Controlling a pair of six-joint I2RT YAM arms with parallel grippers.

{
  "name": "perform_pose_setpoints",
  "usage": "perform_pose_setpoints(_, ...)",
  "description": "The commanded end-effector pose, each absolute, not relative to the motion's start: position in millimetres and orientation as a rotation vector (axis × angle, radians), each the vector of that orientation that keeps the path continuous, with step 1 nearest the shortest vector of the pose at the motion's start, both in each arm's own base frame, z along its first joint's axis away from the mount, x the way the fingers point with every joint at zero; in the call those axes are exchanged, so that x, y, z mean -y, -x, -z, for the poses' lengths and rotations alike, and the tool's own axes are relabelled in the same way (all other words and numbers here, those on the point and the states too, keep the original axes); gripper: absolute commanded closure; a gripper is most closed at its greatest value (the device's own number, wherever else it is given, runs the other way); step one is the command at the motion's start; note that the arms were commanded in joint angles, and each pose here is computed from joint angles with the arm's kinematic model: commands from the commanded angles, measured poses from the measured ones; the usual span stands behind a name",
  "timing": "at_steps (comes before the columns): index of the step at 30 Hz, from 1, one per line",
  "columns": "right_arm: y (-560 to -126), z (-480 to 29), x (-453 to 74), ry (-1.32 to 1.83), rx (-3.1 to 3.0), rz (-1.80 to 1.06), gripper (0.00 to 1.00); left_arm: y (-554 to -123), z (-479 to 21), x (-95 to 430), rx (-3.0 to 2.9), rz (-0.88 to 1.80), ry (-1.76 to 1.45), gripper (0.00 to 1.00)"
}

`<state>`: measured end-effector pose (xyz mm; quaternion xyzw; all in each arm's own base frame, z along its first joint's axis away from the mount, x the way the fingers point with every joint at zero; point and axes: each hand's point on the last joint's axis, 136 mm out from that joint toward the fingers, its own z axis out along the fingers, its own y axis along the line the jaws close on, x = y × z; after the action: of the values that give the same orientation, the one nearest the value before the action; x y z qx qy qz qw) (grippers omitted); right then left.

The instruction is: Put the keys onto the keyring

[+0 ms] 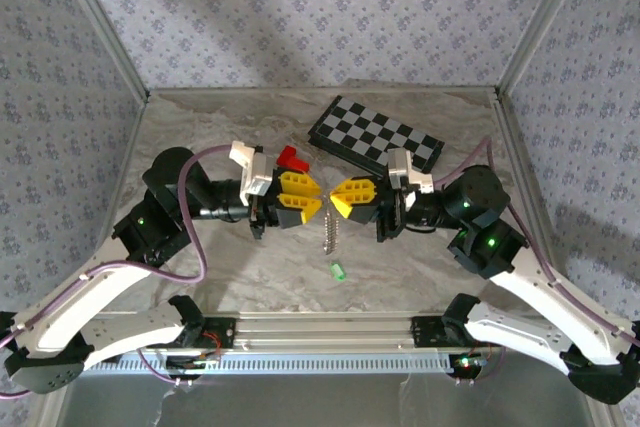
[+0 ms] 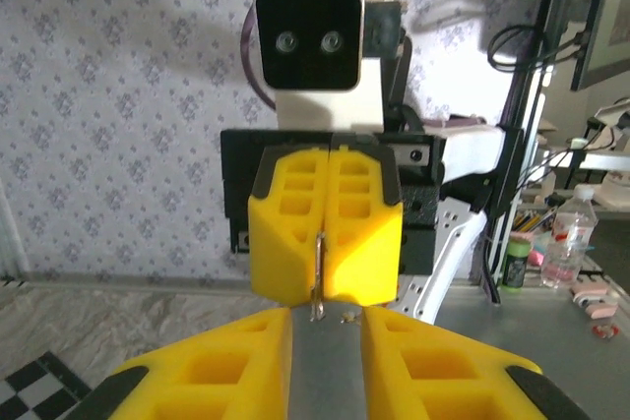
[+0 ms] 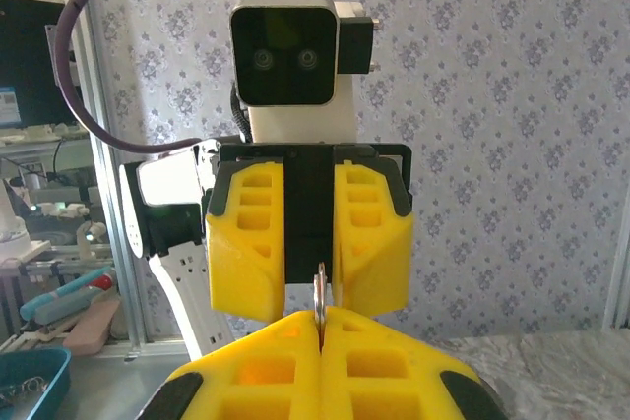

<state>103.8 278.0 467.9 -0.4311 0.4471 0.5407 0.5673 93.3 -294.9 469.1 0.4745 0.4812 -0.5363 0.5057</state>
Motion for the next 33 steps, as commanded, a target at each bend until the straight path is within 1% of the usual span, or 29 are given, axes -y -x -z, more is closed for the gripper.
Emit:
perform_pose_setpoints(1, -96, -483, -274, 1.005, -0.974, -1.301, 1.0, -81, -490, 291, -1.065, 1.343, -1.142, 0.75)
perform_pose_setpoints(10, -94, -484, -275, 1.016, -0.962, -1.318, 1.0, -81, -493, 298, -1.045, 1.369, -1.145, 0.75)
perform_pose_setpoints(15, -95, -484, -276, 1.008, -0.958, -1.324, 1.0, -80, -493, 301, -1.044, 1.375, -1.152, 0.77)
perform_pose_setpoints(18, -95, -484, -276, 1.007, -0.958, -1.325, 1.0, -80, -492, 301, -1.044, 1.377, -1.155, 0.8)
perform_pose_setpoints(21, -96, -483, -276, 1.008, -0.96, -1.325, 1.0, -80, -493, 302, -1.042, 1.381, -1.155, 0.87)
perform_pose_setpoints(25, -95, -484, -276, 1.006, -0.958, -1.326, 1.0, -80, -492, 303, -1.043, 1.386, -1.163, 1.0)
perform_pose_setpoints(28, -98, -483, -276, 1.001, -0.972, -1.314, 1.0, -79, -492, 302, -1.04, 1.381, -1.163, 1.0)
perform_pose_setpoints(29, -100, -481, -276, 0.996, -0.991, -1.302, 0.98, -79, -492, 301, -1.041, 1.375, -1.166, 1.0)
perform_pose_setpoints(33, -112, -470, -272, 0.98, -1.078, -1.189, 0.74, -81, -486, 299, -1.075, 1.312, -1.195, 1.0)
